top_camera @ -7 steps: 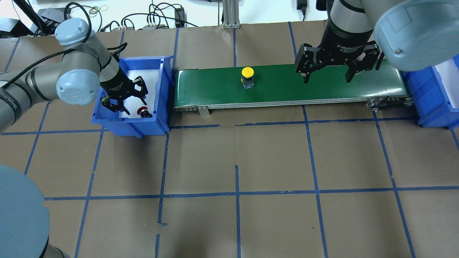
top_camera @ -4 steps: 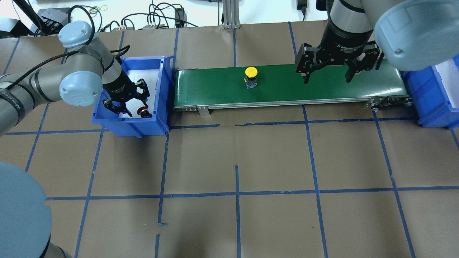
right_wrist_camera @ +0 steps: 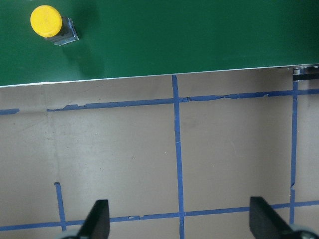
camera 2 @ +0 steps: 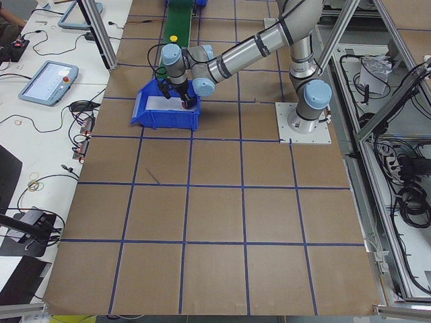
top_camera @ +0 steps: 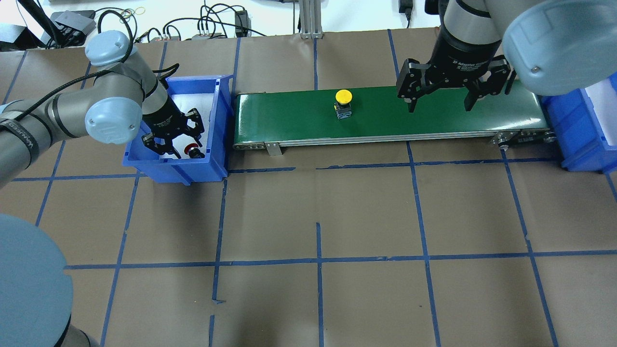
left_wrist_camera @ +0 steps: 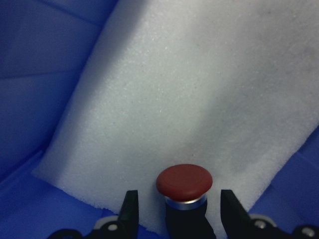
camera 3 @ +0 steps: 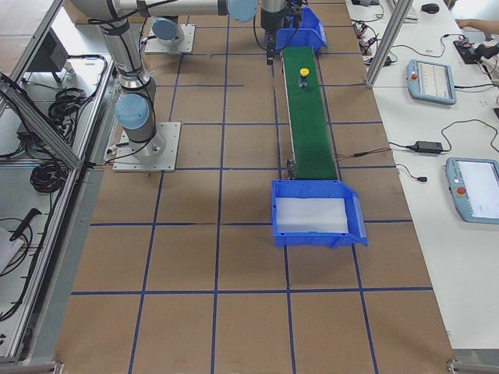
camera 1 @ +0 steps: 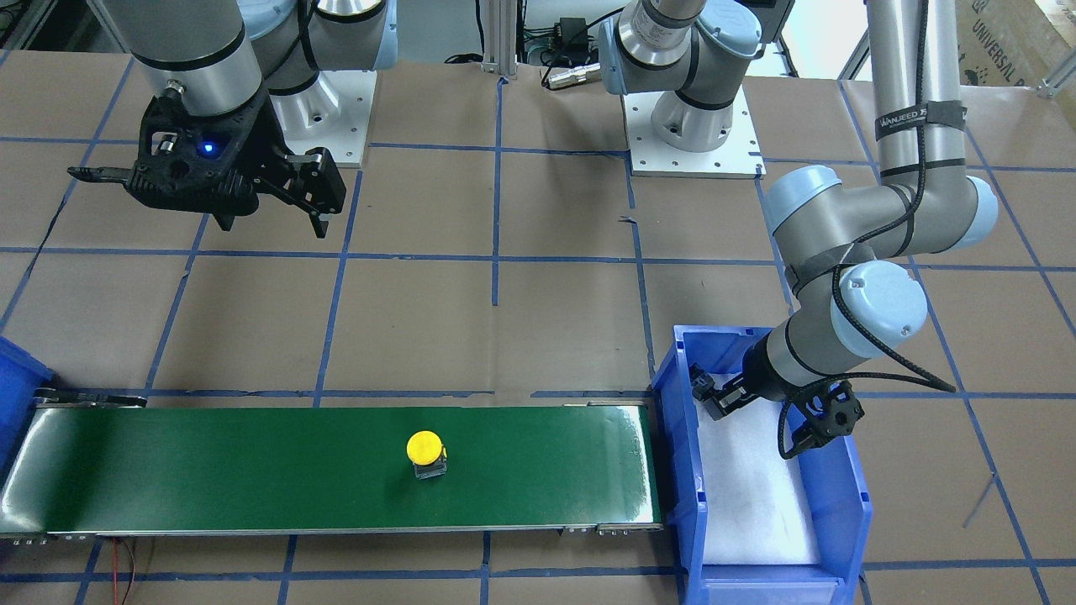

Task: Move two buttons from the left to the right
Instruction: 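Grasp the red button with the left gripper while the right gripper moves to belt end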

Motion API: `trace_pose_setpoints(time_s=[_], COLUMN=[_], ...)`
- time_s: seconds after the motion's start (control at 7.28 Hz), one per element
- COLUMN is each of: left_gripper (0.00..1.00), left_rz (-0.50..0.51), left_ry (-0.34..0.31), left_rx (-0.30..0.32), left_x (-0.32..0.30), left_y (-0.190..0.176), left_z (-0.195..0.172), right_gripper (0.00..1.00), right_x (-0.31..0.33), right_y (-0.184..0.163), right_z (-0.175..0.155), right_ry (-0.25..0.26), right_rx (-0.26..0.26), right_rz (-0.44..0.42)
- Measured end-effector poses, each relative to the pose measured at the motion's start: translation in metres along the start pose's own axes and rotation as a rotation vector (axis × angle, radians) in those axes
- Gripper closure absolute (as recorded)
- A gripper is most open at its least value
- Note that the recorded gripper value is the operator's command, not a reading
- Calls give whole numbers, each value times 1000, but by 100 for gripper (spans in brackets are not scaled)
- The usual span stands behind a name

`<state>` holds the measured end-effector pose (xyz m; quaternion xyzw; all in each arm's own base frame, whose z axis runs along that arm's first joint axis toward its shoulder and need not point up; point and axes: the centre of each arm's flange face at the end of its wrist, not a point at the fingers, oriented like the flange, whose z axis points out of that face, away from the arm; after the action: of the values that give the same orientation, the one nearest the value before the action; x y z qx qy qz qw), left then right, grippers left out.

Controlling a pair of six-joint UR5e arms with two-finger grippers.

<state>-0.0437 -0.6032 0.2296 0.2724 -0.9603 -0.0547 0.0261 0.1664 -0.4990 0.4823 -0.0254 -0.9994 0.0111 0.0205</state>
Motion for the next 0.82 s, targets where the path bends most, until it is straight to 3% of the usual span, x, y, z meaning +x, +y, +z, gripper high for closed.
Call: trace_pose_setpoints(time_s=[0.82], left_gripper=[44], left_rz=[12], left_ry=[-1], left_rx=[-4], left_x=[1], left_y=[-2], left_z=[5], right_gripper=[0], right_x=[1], right_y=[-1], right_z=[0], right_ry=[0], right_rx=[1], right_rz=[0])
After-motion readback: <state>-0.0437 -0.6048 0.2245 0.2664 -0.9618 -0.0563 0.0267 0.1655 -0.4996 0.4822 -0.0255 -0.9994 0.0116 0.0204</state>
